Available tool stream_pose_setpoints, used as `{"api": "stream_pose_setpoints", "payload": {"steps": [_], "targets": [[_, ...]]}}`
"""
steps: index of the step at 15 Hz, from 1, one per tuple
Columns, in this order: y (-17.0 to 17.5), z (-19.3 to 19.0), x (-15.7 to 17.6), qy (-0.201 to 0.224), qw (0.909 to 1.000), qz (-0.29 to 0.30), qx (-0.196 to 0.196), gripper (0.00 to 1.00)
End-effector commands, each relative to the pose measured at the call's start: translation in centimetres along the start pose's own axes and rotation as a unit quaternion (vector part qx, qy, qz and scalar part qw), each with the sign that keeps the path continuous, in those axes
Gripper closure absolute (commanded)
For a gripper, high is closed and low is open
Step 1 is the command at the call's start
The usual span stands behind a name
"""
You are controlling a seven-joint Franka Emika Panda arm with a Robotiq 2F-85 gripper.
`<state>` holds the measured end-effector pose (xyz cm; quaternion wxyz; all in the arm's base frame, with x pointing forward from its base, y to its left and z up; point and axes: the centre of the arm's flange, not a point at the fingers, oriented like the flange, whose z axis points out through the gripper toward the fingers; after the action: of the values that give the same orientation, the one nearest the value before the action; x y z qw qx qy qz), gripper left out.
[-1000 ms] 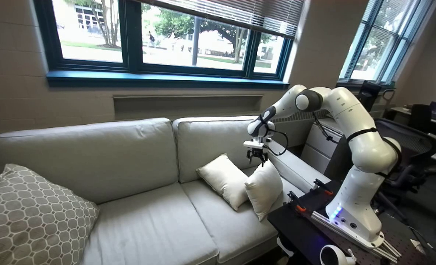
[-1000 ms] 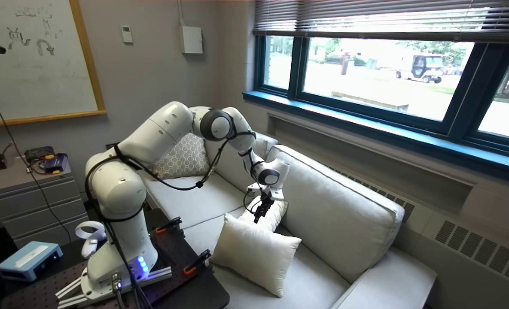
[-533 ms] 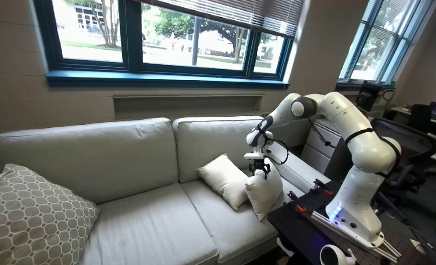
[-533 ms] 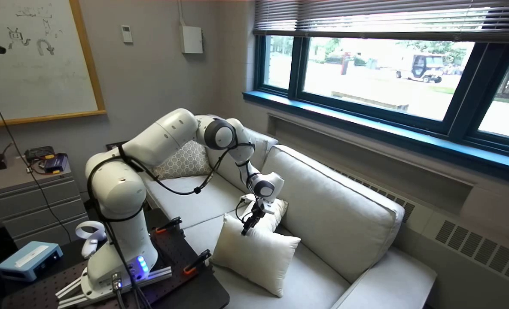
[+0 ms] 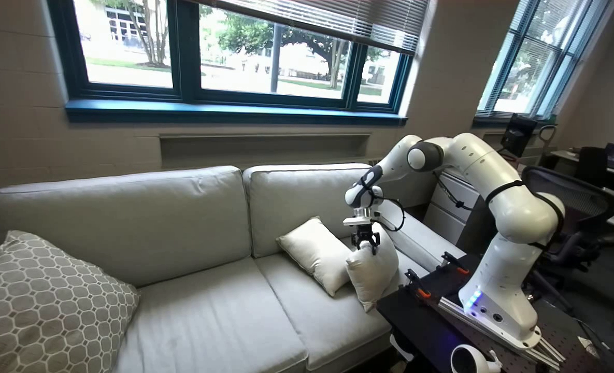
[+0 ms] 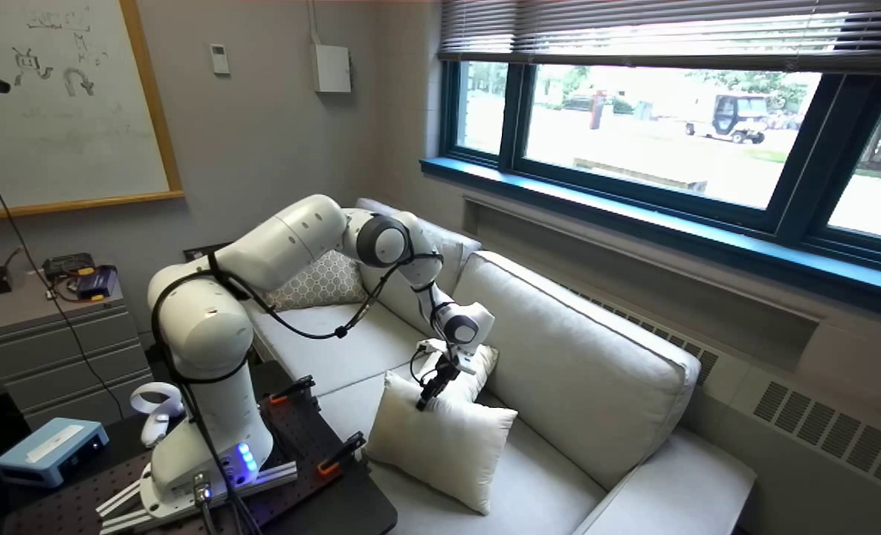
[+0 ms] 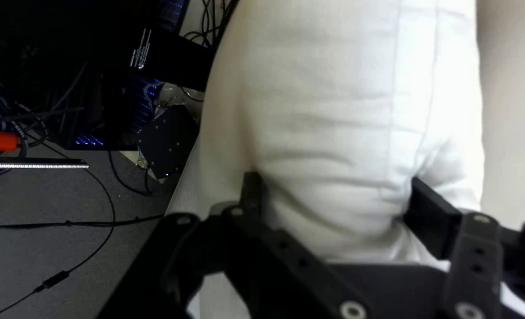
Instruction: Arrange the two small pillows against the right armrest of the sofa
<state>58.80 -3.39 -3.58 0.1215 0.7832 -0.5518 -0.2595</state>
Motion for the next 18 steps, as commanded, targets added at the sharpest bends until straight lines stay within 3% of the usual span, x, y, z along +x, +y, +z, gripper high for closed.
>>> {"api": "stream_pose_setpoints", "payload": {"steps": [1, 7, 10, 12, 18], "targets": [[-1.0, -0.1, 0.6, 0.002, 0.9999, 0.007, -0.011, 0.51], [-0.8, -2.5, 0.9, 0.020, 0.9974, 0.068, 0.017, 0.91], [0.9, -7.2, 0.5, 0.037, 0.9884, 0.121, 0.084, 0.96], [3.4, -11.2, 0.3, 0.040, 0.9797, 0.147, 0.130, 0.91], [11.6, -18.6, 1.7, 0.031, 0.9382, 0.248, 0.239, 0.91]]}}
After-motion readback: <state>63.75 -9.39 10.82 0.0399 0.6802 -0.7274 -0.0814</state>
